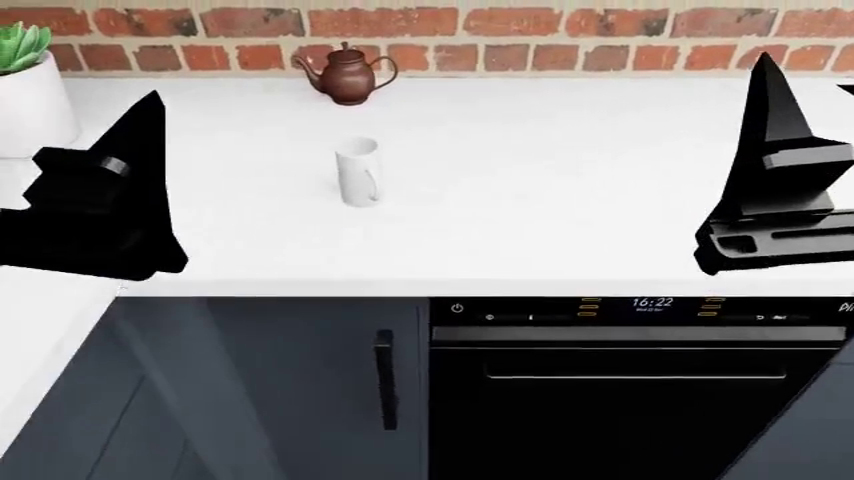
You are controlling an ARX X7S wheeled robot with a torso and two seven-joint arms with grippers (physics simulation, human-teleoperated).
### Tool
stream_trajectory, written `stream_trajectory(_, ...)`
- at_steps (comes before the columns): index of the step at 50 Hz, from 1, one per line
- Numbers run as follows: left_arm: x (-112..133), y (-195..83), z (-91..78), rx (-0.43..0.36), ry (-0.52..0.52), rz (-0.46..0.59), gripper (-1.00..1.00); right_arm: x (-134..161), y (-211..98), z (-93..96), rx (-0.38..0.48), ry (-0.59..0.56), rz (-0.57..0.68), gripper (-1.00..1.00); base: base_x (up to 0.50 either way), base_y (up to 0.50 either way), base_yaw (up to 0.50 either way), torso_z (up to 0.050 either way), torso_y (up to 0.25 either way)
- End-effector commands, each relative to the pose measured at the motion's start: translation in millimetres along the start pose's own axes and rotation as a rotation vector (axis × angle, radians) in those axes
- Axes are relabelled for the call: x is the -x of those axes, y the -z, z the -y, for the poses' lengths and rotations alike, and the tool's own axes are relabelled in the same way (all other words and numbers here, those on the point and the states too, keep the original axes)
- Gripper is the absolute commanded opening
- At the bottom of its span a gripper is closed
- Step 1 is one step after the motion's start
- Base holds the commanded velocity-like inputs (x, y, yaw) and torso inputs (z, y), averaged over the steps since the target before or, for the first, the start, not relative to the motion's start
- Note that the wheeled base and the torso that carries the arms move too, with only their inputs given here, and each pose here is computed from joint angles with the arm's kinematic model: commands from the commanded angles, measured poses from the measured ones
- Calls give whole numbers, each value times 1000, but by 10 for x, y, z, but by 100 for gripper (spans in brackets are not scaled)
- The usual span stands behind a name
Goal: A wet mug is on the counter and needs to be dried. Pick it up and place it upside down in the open cabinet.
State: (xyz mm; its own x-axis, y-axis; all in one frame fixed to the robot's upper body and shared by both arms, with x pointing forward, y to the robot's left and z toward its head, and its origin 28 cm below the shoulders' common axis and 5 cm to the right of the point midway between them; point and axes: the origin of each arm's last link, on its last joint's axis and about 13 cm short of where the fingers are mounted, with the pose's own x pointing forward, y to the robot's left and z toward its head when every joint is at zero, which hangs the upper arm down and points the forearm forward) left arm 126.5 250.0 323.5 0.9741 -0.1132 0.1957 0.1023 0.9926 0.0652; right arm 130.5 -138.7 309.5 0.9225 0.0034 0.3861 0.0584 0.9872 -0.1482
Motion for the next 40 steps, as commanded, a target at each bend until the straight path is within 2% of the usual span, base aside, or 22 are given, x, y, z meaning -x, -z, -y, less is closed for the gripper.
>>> stream_trajectory(1,14,-130,-52,-31,-27,-27,100,9,-100,98,4,21,-26,100,125,406,0,0,0)
stream_trajectory(16,39,-117,-45,-24,-19,-23,100,12,-125,108,-9,-7,-26,100,255,278,0,0,0)
stream_trajectory(40,12,-35,-88,-12,-27,-34,100,34,-165,98,5,-55,-18,100,373,36,0,0,0)
